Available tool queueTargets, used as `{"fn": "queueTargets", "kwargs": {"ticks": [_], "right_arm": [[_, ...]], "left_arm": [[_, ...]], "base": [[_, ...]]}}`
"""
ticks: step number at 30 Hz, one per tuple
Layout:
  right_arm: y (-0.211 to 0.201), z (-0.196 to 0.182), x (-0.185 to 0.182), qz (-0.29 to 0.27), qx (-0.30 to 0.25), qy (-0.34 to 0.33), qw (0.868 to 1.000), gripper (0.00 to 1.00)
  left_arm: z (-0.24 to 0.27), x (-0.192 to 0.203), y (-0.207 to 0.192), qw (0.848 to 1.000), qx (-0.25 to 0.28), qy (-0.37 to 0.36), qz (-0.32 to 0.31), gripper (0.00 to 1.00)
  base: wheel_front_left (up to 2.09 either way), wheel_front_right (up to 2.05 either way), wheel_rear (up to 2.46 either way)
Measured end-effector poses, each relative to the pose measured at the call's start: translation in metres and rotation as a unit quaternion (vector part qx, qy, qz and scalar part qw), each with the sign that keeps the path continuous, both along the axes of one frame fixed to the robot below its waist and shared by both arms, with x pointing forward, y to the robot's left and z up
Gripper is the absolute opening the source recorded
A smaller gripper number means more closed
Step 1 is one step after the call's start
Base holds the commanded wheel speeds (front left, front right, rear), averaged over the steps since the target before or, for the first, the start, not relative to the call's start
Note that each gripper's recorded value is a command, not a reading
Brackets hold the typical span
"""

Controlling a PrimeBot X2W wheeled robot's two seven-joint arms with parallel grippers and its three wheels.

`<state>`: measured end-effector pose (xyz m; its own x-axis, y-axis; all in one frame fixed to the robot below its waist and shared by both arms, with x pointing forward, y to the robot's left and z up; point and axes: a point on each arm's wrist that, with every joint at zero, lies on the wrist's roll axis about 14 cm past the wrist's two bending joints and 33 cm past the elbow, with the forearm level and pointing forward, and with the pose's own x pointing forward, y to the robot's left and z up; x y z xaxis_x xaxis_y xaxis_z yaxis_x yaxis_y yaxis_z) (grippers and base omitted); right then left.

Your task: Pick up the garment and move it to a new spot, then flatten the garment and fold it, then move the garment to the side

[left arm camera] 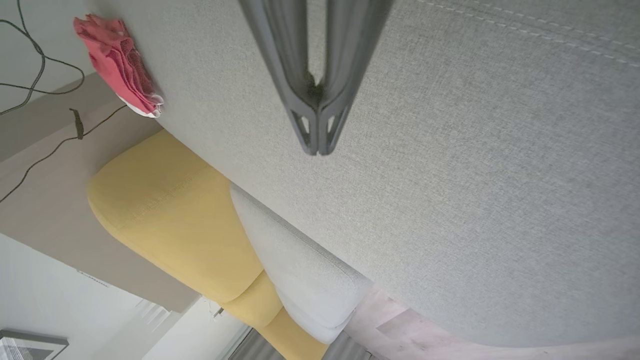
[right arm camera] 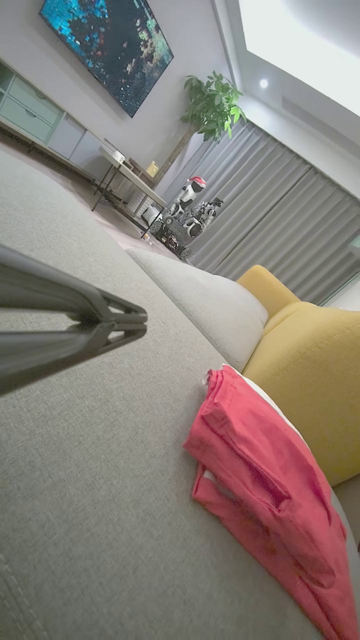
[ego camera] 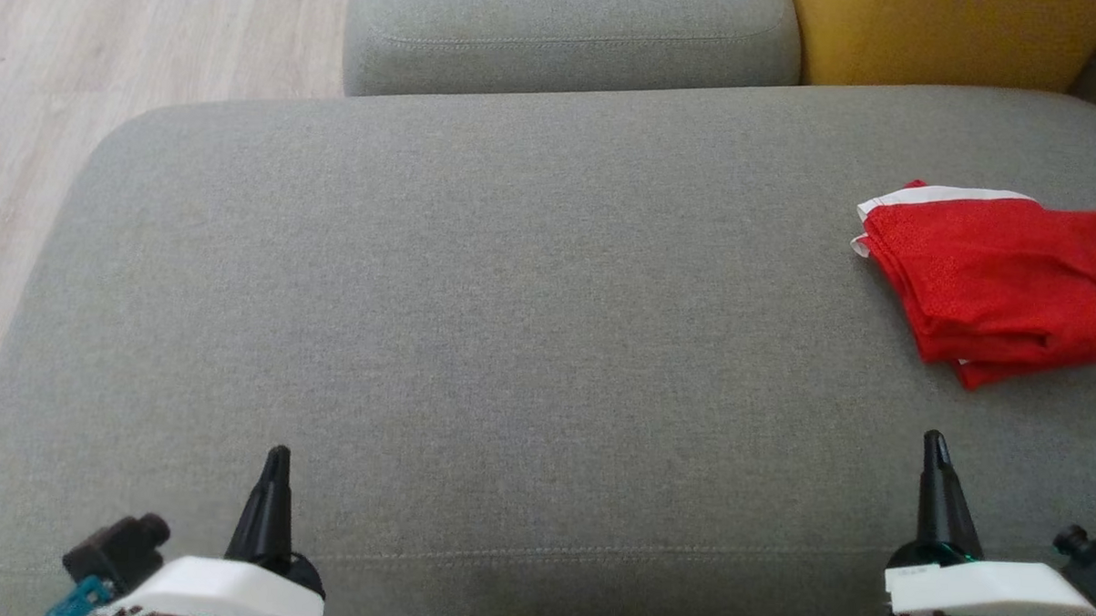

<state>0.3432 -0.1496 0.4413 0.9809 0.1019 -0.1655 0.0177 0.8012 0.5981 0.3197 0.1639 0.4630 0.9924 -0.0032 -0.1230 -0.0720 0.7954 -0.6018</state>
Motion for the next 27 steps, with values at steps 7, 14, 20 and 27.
{"fn": "queueTargets", "kwargs": {"ticks": [7, 14, 20, 27], "right_arm": [[-0.005, 0.001, 0.002, -0.014, 0.039, 0.007, 0.999, 0.0], [-0.009, 0.005, 0.007, -0.028, 0.075, 0.006, 0.997, 0.0], [-0.015, 0.004, 0.007, -0.042, 0.109, 0.012, 0.993, 0.0], [-0.02, 0.01, 0.013, -0.056, 0.156, 0.01, 0.986, 0.0]], "left_arm": [[0.0, 0.005, 0.004, 0.999, -0.04, 0.004, 0.007, 0.0], [0.0, 0.009, 0.004, 0.997, -0.076, 0.008, 0.009, 0.0], [-0.002, 0.013, 0.006, 0.994, -0.111, 0.013, 0.013, 0.0], [-0.003, 0.017, 0.008, 0.987, -0.157, 0.018, 0.019, 0.0]], "base": [[0.0, 0.0, 0.0], [0.0, 0.0, 0.0], [0.0, 0.0, 0.0], [0.0, 0.0, 0.0]]}}
